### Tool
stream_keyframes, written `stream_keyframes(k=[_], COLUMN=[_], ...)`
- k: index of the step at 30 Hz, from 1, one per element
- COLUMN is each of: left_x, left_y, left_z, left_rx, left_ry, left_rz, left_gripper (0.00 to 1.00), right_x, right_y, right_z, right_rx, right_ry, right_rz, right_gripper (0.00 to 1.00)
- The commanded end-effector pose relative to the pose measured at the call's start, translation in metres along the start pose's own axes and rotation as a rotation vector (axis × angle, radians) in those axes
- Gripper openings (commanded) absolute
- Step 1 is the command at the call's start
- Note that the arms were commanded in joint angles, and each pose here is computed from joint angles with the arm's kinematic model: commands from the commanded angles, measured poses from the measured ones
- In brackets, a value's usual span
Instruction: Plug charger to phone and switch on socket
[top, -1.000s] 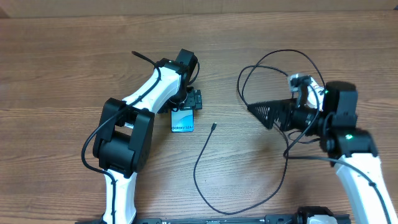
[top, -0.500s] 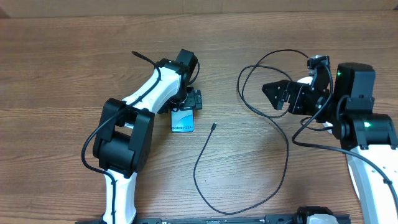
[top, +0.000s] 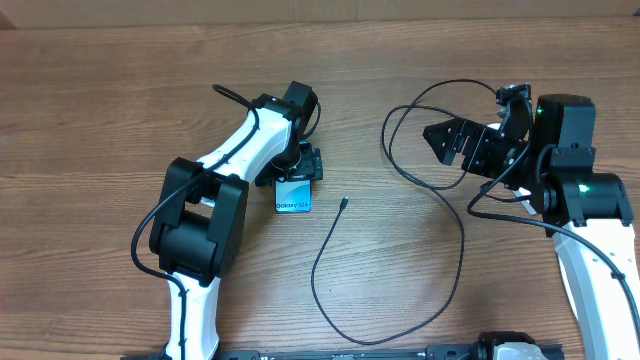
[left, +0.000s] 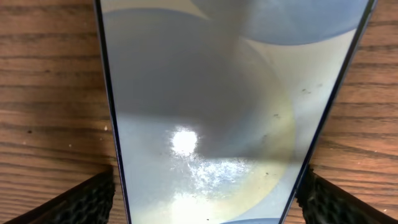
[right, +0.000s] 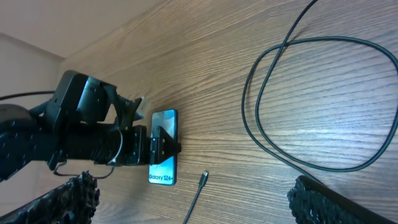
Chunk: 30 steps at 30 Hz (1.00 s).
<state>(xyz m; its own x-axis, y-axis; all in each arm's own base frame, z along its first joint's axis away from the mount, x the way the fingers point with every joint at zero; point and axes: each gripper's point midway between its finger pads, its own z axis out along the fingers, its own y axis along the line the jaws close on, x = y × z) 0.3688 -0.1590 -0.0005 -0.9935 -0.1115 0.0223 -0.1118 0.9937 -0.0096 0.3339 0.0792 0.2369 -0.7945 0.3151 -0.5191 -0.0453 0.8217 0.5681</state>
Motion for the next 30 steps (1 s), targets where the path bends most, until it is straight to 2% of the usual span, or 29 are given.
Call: stream_keyframes(k=[1,6,9,14,21,23,30], left_x=[0.018,0.018,0.018,0.018,0.018,0.018,0.016], left_y=[0.001,0.001,0.001,0.001,0.001,0.002,0.002], left_z=[0.016,0.016,0.016,0.016,0.016,0.016,0.016], left_rx=[-0.009,-0.009,-0.009,-0.008,-0.009,-0.009,-0.009], left_ry=[0.068,0.069,0.068,0.068,0.068,0.068,0.062], left_rz=[0.000,0.000,0.000,0.000,0.000,0.000,0.015], left_gripper=[0.94,0.90,0.84,0.84,0.84,0.81,0.82], right_x=[-0.005,-0.008,-0.012,-0.016,-0.016,-0.016,-0.016], right_y=[0.000,-0.006,-0.015,-0.029,-0.029,-0.029,-0.029], right_z=[-0.001,-0.001,-0.002,-0.004,-0.004,-0.004,-0.004], right_rx=[0.014,0.050,0.104,0.181,0.183,0.183,0.183], right_ry=[-0.017,-0.032,-0.055,-0.086,-0.087,-0.087,-0.087], right_rz=[0.015,0.016,0.035,0.077,0.077,0.077,0.077], right_gripper=[1.00,1.00,1.00,1.00,1.00,1.00,1.00])
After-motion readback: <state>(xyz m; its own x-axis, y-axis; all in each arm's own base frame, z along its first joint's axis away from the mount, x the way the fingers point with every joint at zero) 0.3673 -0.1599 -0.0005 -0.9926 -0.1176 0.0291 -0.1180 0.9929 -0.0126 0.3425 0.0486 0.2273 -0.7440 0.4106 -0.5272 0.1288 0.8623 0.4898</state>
